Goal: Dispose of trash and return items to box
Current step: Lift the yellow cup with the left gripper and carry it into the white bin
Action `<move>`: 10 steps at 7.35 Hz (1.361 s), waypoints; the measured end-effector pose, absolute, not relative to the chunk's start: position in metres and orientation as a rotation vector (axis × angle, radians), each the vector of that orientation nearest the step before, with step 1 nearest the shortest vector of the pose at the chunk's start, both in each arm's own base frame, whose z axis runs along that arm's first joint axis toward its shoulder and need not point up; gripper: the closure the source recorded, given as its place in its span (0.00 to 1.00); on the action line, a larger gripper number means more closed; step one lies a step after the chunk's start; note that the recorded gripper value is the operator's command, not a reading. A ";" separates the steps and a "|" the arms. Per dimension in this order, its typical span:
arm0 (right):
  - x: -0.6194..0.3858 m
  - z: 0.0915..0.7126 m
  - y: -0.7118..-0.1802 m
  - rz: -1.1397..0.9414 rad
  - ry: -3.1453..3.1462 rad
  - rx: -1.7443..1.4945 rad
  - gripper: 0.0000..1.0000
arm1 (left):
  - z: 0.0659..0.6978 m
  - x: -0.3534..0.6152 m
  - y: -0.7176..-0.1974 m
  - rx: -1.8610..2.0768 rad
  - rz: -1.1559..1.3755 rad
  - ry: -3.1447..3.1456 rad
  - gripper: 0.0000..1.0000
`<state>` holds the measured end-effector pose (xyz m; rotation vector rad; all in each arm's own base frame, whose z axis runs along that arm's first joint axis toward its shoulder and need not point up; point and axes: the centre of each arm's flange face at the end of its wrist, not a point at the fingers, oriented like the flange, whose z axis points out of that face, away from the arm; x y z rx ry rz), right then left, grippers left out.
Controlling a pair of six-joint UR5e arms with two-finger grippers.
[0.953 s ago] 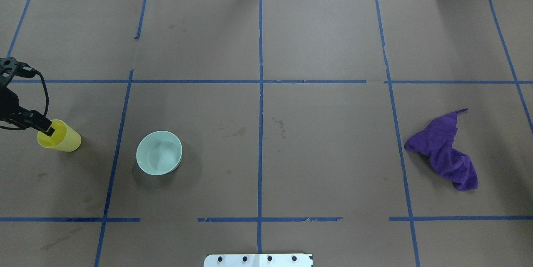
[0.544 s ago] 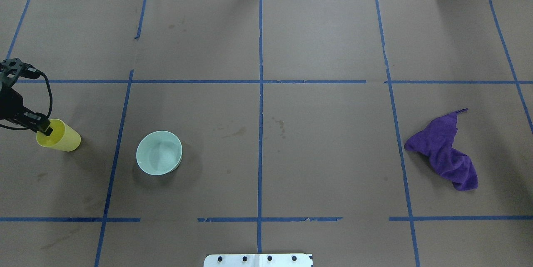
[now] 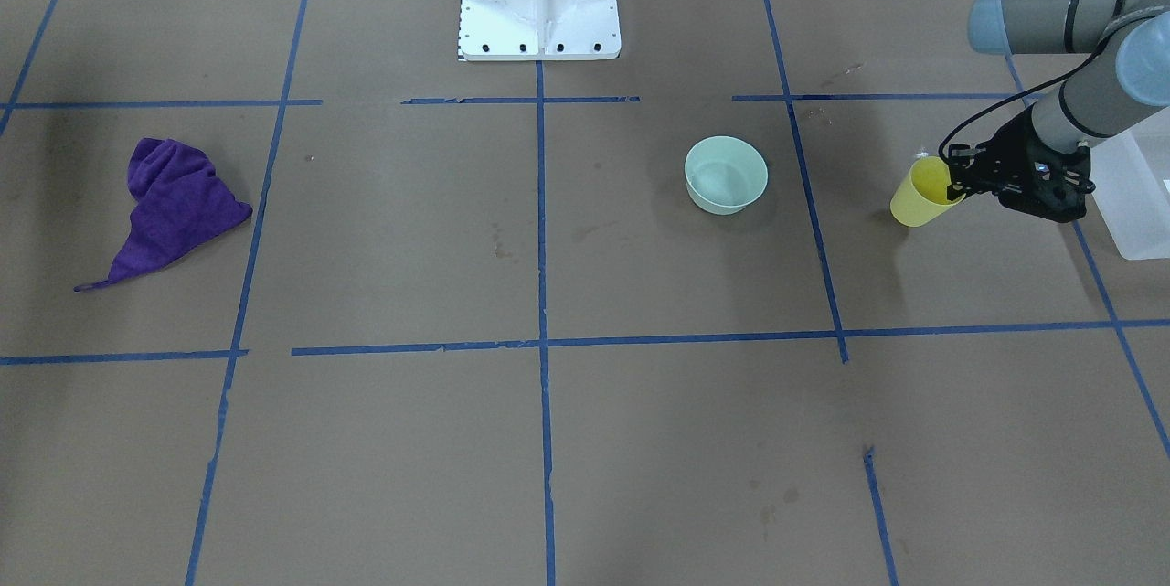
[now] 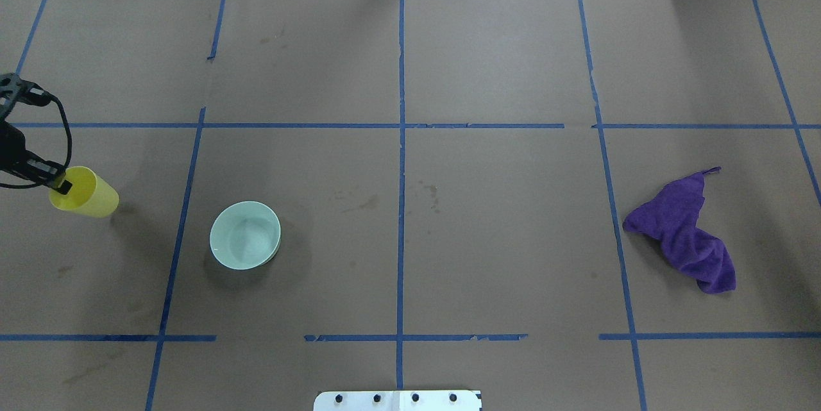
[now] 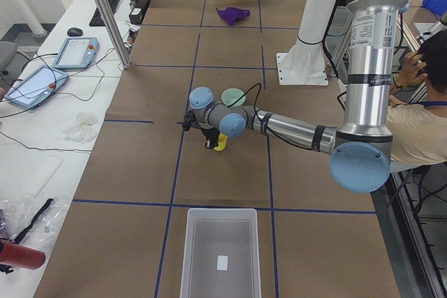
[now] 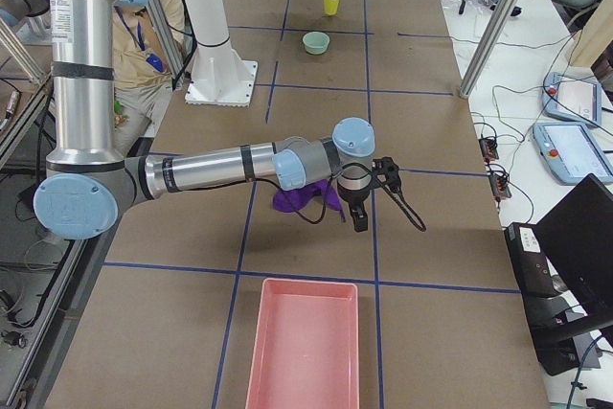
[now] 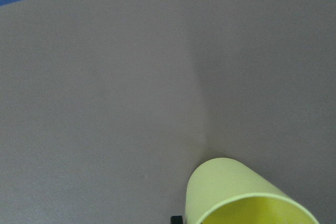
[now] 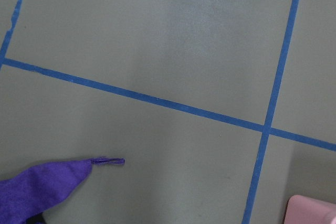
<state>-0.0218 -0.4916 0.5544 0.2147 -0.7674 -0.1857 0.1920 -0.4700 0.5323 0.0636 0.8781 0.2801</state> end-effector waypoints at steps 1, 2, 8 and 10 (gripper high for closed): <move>-0.022 0.553 -0.491 -0.186 -0.774 0.217 0.00 | 0.526 0.153 -0.482 0.131 0.258 0.874 1.00; -0.023 0.551 -0.491 -0.186 -0.789 0.216 0.00 | 0.537 0.099 -0.496 0.206 0.249 0.849 1.00; -0.026 0.553 -0.492 -0.186 -0.817 0.202 0.00 | 0.743 -0.152 -0.452 0.155 0.004 0.709 1.00; -0.025 0.556 -0.491 -0.184 -0.817 0.196 0.00 | 0.776 -0.150 -0.432 0.054 -0.111 0.728 1.00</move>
